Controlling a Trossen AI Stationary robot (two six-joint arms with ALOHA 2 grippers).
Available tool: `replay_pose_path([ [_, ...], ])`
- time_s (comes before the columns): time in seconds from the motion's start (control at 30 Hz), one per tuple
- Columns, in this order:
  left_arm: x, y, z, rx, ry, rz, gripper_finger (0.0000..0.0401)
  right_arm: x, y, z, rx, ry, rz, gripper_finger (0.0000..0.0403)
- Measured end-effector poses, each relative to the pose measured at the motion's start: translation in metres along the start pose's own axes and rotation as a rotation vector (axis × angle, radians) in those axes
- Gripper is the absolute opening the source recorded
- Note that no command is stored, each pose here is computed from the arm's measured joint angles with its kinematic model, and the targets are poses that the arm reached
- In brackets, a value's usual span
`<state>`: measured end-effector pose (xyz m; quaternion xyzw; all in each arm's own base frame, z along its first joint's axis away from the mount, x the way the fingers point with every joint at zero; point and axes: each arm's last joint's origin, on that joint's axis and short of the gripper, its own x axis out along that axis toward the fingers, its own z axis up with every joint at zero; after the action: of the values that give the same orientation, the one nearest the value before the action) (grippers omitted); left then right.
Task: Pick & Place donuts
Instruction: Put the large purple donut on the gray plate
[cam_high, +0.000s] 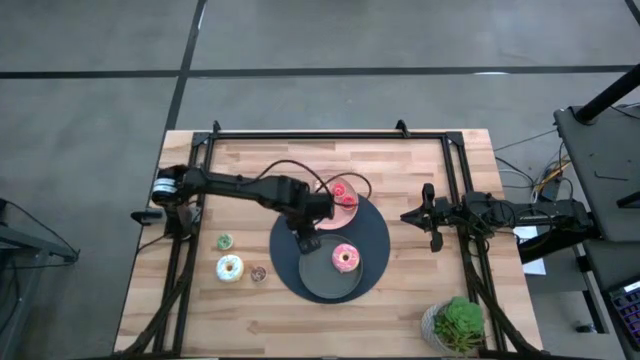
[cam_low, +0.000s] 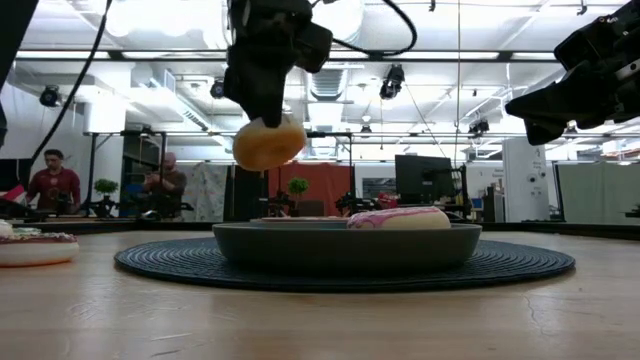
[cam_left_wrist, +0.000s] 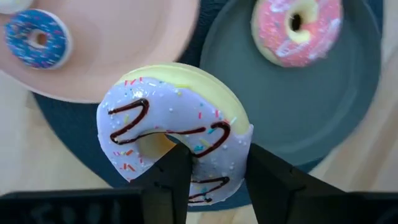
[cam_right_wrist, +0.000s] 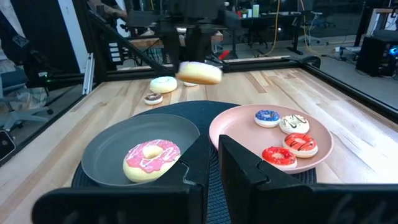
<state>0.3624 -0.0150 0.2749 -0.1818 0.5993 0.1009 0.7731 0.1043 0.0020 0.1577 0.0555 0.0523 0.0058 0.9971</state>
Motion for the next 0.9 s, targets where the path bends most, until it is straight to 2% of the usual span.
replay_pose_path([
  [0.3,0.001,-0.025,-0.012,0.066,-0.001,-0.021,0.0113,0.000,0.000,0.000,0.000,0.000,0.000,0.0029],
  [0.67,0.001,-0.064,-0.024,0.189,-0.081,-0.107,0.0113,0.000,0.000,0.000,0.000,0.000,0.000,0.0029],
  [0.9,0.003,-0.080,-0.031,0.254,-0.099,-0.137,0.0113,0.000,0.000,0.000,0.000,0.000,0.000,0.0029],
])
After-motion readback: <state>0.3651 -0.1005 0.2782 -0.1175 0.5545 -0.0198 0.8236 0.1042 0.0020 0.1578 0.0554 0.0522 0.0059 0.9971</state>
